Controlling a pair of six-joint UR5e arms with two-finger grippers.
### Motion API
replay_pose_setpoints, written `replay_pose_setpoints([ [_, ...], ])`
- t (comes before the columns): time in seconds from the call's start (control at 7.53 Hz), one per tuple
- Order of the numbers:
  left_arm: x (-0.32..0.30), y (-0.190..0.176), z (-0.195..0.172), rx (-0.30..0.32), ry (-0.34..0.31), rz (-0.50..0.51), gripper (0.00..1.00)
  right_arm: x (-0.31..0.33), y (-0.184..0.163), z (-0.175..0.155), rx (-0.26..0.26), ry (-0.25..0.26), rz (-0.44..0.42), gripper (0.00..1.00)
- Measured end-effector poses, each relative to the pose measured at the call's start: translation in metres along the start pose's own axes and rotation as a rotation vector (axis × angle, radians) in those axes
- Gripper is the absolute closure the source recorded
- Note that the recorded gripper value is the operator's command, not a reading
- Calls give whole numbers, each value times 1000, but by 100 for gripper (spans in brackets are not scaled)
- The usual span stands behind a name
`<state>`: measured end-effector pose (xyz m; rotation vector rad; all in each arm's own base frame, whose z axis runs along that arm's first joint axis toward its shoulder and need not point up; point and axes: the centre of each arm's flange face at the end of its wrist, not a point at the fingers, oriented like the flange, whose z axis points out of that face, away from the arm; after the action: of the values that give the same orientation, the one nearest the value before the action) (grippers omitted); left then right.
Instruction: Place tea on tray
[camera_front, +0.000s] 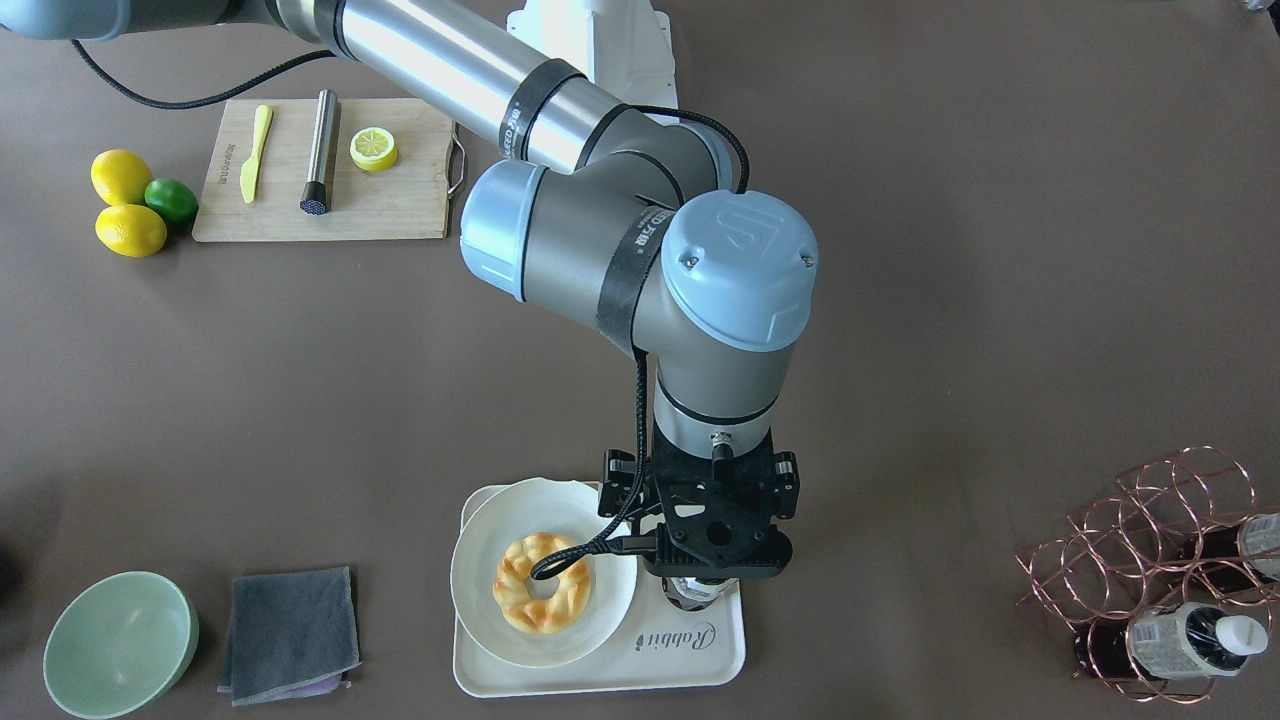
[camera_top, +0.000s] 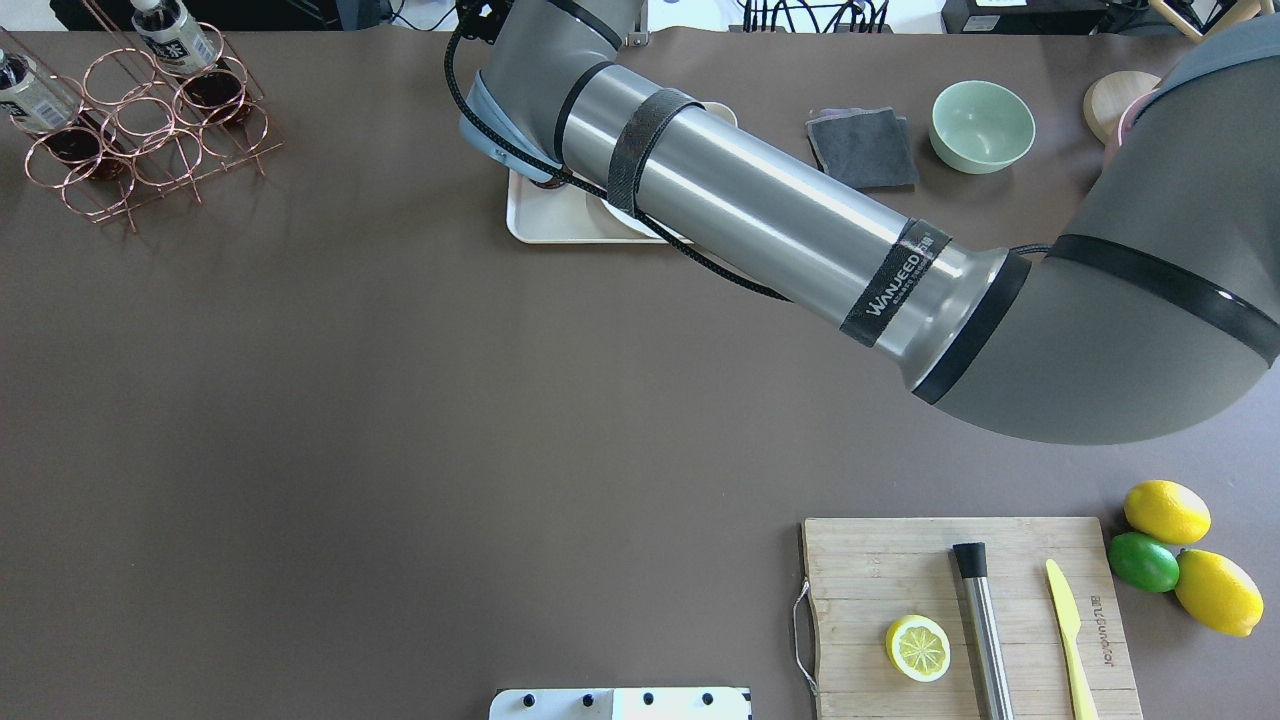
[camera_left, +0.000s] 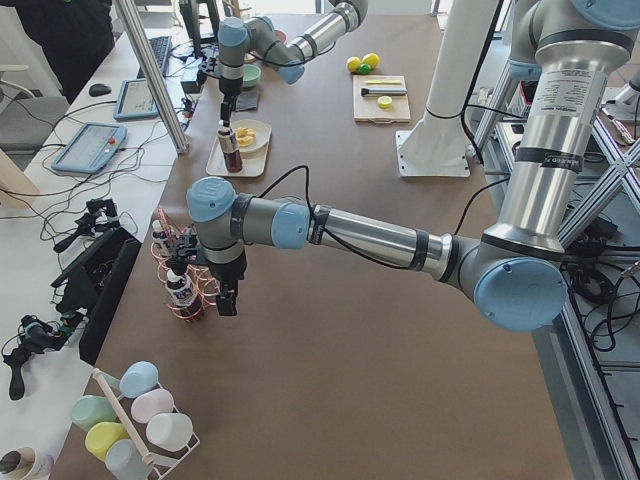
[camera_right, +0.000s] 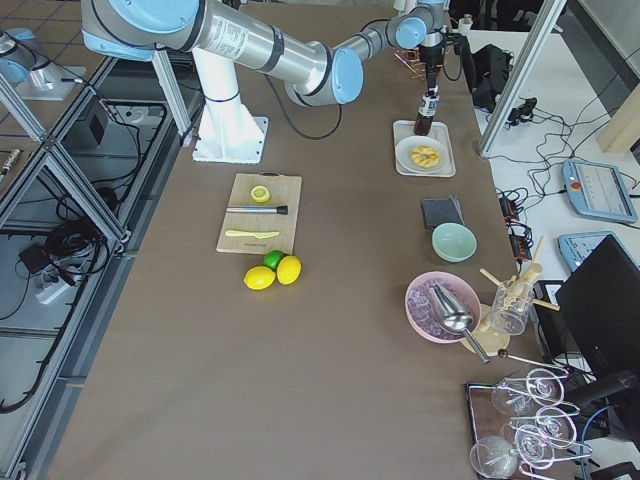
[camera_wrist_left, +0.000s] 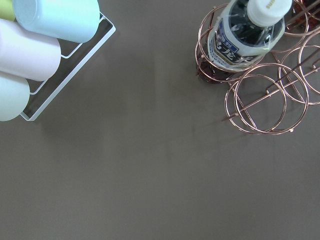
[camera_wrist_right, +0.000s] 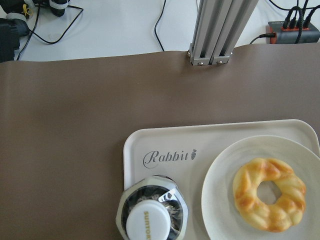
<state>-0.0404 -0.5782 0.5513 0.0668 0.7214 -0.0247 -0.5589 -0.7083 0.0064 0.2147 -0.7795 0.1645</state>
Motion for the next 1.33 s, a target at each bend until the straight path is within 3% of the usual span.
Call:
replay_pose_setpoints([
  [0.27, 1, 0, -1, 2, 1, 2, 2, 0, -2, -53, -43, -15, 22, 0],
  [0.53, -3, 4, -1, 2, 1, -5, 2, 25, 13, -110, -101, 17, -2, 0],
  [0.8, -8, 12, 1, -2, 1, -11, 2, 133, 35, -129, -162, 73, -81, 0],
  [1.33, -18, 23, 9, -17, 3, -28, 2, 422, 63, -124, -270, 138, -157, 0],
])
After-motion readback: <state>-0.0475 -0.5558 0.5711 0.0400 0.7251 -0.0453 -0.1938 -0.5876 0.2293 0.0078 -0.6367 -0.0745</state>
